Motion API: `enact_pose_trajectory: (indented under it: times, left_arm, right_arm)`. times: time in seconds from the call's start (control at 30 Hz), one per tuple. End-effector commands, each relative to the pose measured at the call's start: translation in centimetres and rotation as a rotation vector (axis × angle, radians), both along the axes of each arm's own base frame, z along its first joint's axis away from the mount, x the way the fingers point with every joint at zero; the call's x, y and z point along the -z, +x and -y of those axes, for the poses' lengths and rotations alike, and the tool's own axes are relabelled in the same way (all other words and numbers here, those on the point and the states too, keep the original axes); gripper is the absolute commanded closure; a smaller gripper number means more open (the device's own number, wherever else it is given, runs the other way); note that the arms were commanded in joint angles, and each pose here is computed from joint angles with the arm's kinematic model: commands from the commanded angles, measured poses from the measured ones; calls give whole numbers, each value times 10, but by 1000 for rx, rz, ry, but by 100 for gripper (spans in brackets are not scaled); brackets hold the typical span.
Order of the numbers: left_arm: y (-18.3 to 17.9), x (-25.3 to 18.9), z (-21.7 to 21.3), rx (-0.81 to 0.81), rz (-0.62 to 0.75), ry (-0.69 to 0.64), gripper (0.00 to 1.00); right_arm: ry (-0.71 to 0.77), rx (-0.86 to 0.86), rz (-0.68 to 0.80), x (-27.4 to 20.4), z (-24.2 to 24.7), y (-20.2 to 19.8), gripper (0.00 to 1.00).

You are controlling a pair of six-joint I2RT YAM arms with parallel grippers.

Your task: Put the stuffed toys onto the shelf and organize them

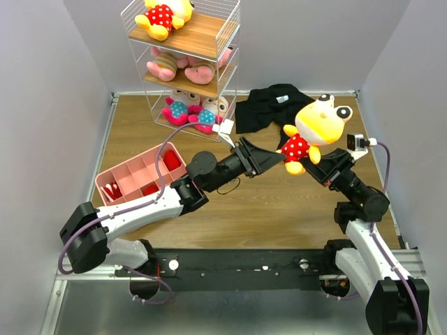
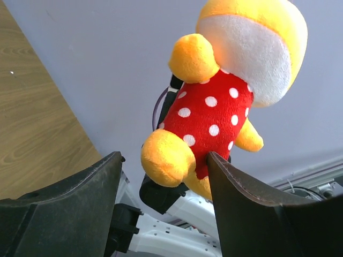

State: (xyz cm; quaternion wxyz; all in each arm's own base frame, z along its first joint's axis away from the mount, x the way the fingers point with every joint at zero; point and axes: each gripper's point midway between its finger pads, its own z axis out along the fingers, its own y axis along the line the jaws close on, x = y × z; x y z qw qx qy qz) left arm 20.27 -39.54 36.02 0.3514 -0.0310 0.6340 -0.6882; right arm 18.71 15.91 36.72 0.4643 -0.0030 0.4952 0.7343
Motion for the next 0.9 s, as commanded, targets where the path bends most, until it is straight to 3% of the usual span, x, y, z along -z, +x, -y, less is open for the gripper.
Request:
enact_pose_trajectory:
  times: [0.0, 0.1, 0.13, 0.23, 0.27, 0.33, 0.37, 0.5, 0.77, 0.87]
  left_arm:
    - [6, -21, 4, -34, 13, -74, 33]
    - [6, -24, 6, -34, 22, -74, 48]
    - [6, -24, 6, -34, 25, -77, 61]
    - [11, -30, 2, -73, 39, -85, 83]
    - [11, -33, 1, -76, 48, -85, 100]
    - [16, -31, -2, -110, 55, -44, 100]
    - [17, -38, -8, -132, 67, -43, 100]
    - [24, -55, -39, -252, 110, -3, 100]
    - [34, -101, -114, -457, 179, 63, 100]
    - [46, -124, -140, -533, 217, 131, 100]
  right_arm:
    - [-21, 42, 133, -1, 0, -12, 99]
    - [-24, 45, 88, 11, 0, -5, 99]
    - [-27, 44, 71, 15, 0, -2, 99]
    - [-40, 43, 46, 25, -1, 2, 94]
    - [-46, 43, 35, 28, -2, 4, 86]
    - [-69, 38, 11, 37, -3, 8, 74]
    - [-78, 35, -1, 40, -4, 9, 61]
    - [-103, 34, -17, 45, -5, 11, 27]
    - [-169, 83, -39, 49, -5, 10, 0]
    - [-199, 109, -46, 51, -4, 8, 0]
